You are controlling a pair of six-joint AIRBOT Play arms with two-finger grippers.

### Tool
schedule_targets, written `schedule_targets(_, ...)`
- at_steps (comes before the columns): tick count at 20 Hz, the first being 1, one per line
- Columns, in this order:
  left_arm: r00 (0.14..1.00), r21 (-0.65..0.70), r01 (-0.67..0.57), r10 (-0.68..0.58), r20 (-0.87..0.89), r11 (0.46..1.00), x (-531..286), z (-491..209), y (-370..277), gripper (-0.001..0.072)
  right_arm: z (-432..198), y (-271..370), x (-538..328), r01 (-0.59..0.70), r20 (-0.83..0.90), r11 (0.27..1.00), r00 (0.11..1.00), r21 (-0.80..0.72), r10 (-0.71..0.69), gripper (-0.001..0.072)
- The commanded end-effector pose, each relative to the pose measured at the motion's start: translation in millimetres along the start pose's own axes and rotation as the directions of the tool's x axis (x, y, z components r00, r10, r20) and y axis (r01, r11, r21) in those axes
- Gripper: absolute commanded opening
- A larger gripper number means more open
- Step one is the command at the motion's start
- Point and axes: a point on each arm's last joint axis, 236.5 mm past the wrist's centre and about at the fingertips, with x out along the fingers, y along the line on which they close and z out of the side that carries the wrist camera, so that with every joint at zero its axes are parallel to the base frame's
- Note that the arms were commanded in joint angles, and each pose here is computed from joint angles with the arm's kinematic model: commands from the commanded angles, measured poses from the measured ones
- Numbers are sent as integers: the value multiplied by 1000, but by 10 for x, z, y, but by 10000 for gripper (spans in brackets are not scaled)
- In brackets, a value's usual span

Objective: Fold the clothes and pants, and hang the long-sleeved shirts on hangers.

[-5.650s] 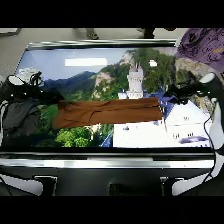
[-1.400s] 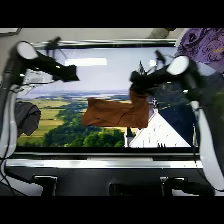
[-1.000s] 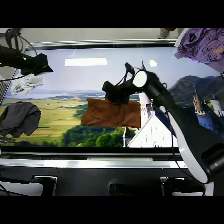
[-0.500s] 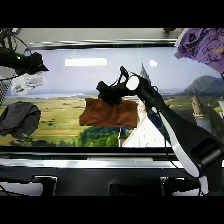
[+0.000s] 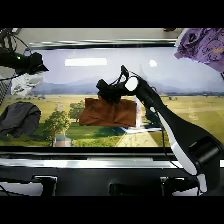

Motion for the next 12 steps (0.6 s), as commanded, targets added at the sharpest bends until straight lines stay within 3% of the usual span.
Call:
schedule_targets(1, 1000, 0, -1, 1, 1, 1000, -4, 2, 3, 18, -132, 44, 49, -31, -59, 1000, 998, -8, 30, 226)
schedule_targets(5, 1000, 0, 0, 0, 1, 1000, -3, 1, 3, 19, -208, 224, 61, -98, -75, 995, 993, -31, 96, 360)
schedule_targets(12, 1000, -1, 0, 0, 1, 1000, -4, 2, 2, 18, -315, 388, -104, -157, -124, 983, 982, -98, 145, 359)
